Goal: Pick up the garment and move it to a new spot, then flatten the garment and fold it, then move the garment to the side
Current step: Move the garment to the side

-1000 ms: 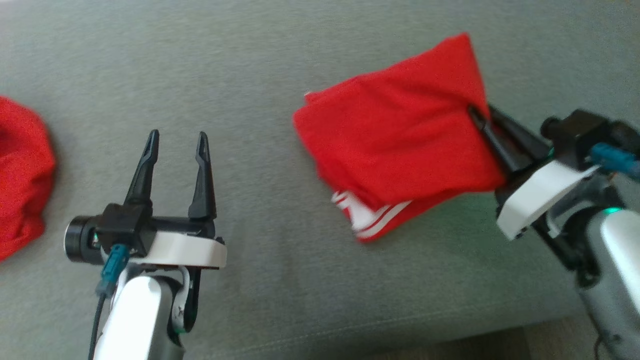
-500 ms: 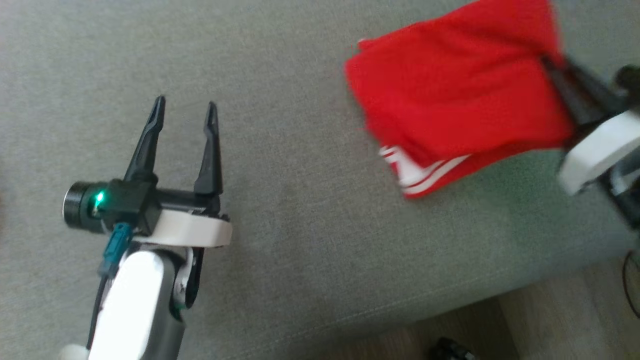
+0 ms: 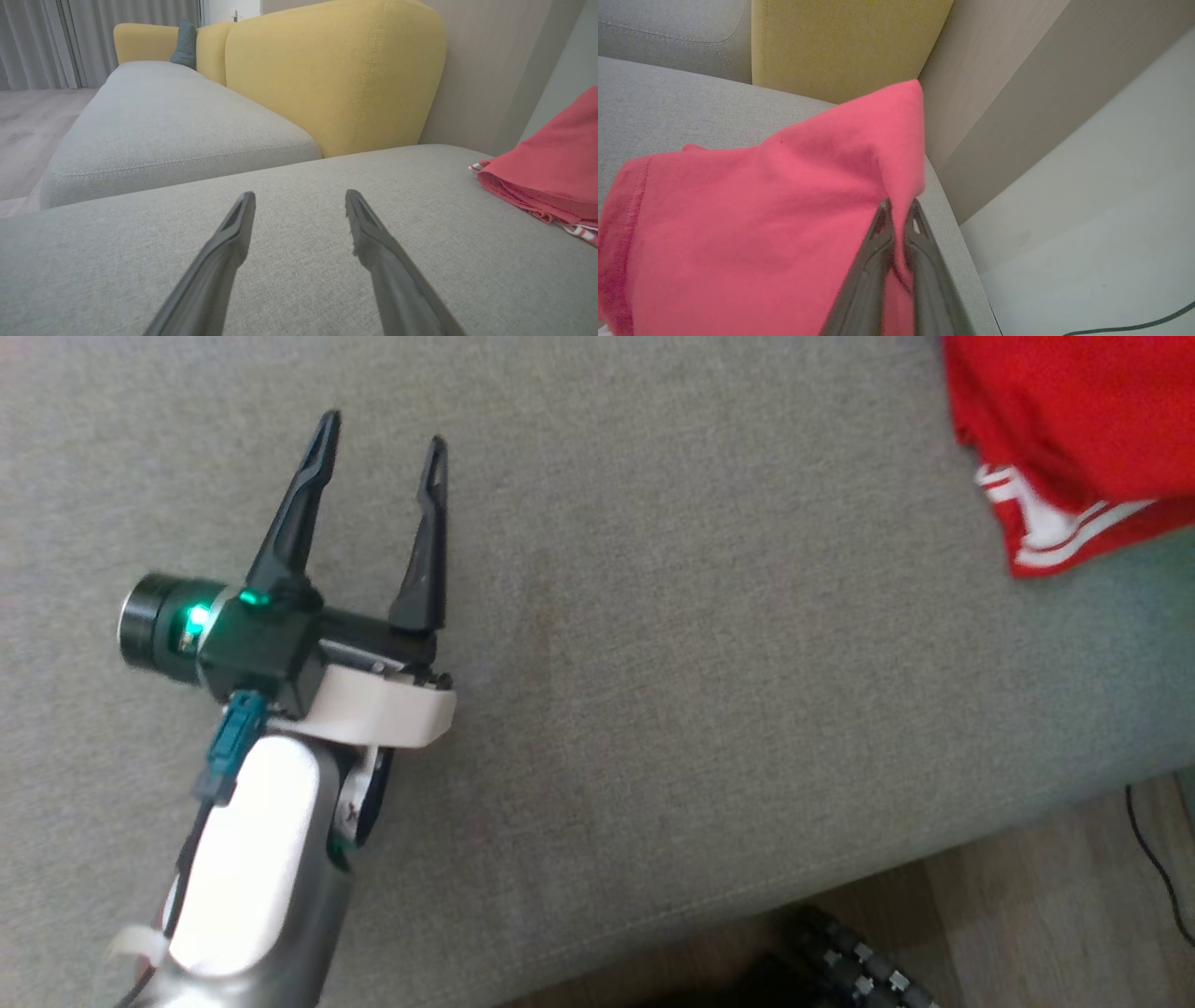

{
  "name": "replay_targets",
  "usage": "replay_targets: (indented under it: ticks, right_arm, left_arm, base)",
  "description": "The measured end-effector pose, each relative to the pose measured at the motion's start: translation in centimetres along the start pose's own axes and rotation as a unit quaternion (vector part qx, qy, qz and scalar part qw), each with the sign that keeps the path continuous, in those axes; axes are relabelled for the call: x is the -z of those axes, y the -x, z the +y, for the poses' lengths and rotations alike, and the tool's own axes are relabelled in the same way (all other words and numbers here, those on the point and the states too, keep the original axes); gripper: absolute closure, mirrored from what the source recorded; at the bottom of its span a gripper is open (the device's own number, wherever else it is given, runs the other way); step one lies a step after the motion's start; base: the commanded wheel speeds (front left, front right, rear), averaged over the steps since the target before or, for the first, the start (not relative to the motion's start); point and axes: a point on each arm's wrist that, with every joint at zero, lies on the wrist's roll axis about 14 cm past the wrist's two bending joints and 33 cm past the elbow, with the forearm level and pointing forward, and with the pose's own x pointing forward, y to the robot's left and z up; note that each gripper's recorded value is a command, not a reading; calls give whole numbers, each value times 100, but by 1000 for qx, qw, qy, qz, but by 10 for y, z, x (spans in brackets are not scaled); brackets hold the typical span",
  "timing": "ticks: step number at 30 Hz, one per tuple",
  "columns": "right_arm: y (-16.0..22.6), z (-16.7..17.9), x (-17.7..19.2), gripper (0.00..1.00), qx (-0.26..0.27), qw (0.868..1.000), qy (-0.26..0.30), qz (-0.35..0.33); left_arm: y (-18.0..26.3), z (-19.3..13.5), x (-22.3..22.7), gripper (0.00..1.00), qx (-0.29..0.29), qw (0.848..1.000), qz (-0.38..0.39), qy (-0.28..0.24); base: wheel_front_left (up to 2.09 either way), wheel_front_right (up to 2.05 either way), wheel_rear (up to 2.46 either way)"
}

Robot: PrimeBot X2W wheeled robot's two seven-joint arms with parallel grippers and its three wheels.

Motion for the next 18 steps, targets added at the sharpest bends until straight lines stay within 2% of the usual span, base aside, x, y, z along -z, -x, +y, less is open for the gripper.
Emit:
replay_targets:
  ticks: [8, 9, 10, 11, 12, 13, 18]
  right_arm:
    - [-25, -6, 30, 100, 51, 998, -4, 28]
    - [-27, -7, 36, 95, 57, 998, -2, 35]
    - [-30, -7, 41, 71, 61, 997, -1, 38]
    - [-32, -4, 44, 52, 62, 997, 1, 36]
    - [-34, -1, 47, 10, 63, 997, 2, 36]
    - [-35, 3, 50, 0, 64, 997, -1, 35]
    - [-31, 9, 57, 0, 83, 996, -38, 17]
  left_arm:
    - [-20, -8, 21, 0, 33, 999, 3, 9]
    - [-22, -9, 23, 0, 37, 999, 2, 9]
    - [-24, -10, 25, 0, 39, 999, 3, 11]
    - [-25, -10, 28, 0, 41, 999, 3, 12]
    - [-25, -10, 31, 0, 42, 999, 6, 13]
    - [-25, -9, 33, 0, 43, 999, 8, 14]
    - [-24, -8, 35, 0, 42, 999, 11, 12]
  base:
    - [0, 0, 0]
    - [0, 0, 0]
    - [0, 0, 0]
    - [0, 0, 0]
    - [0, 0, 0]
    - [0, 0, 0]
    - [0, 0, 0]
